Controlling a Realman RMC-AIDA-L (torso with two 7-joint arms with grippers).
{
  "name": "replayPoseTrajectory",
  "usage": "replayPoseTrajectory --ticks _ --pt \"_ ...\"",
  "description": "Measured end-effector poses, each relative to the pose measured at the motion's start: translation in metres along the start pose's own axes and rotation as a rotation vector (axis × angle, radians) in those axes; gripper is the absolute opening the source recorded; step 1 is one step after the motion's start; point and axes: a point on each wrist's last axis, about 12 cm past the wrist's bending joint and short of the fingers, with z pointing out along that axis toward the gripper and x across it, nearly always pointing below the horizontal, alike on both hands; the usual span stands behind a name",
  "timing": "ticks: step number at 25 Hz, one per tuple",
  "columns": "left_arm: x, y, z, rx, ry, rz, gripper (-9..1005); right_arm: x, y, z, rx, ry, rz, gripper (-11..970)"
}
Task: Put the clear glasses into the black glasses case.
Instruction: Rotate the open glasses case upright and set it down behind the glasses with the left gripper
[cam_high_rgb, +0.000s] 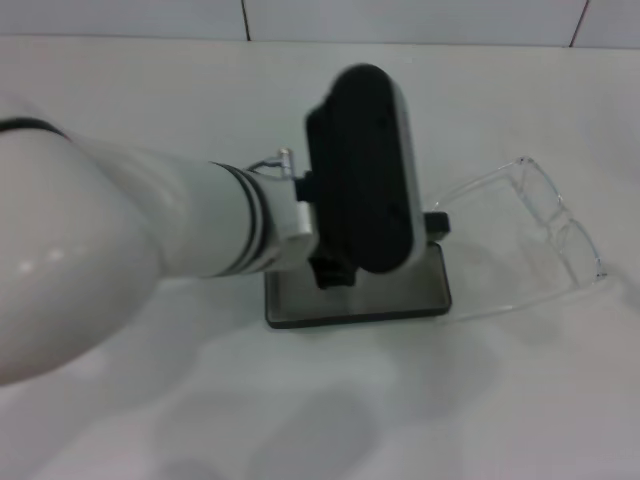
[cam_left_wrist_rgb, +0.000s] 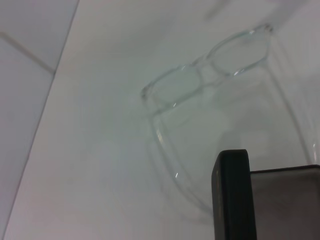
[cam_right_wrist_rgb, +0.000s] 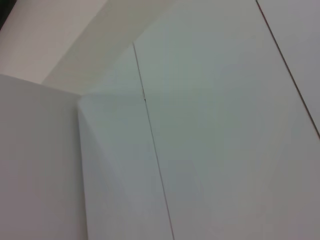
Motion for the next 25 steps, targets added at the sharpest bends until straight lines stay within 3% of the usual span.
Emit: replayPoseTrajectory --ticks 10,25 --pt "-0.009 -0.007 0.026 0.012 -0.011 0.079 197 0.002 0.003 -0.006 0.022 -0.005 0.005 753" --pt "-0.003 -0.004 0.034 0.009 0.007 0.071 202 0.001 0.002 -0.005 0.024 -0.014 -0.005 745"
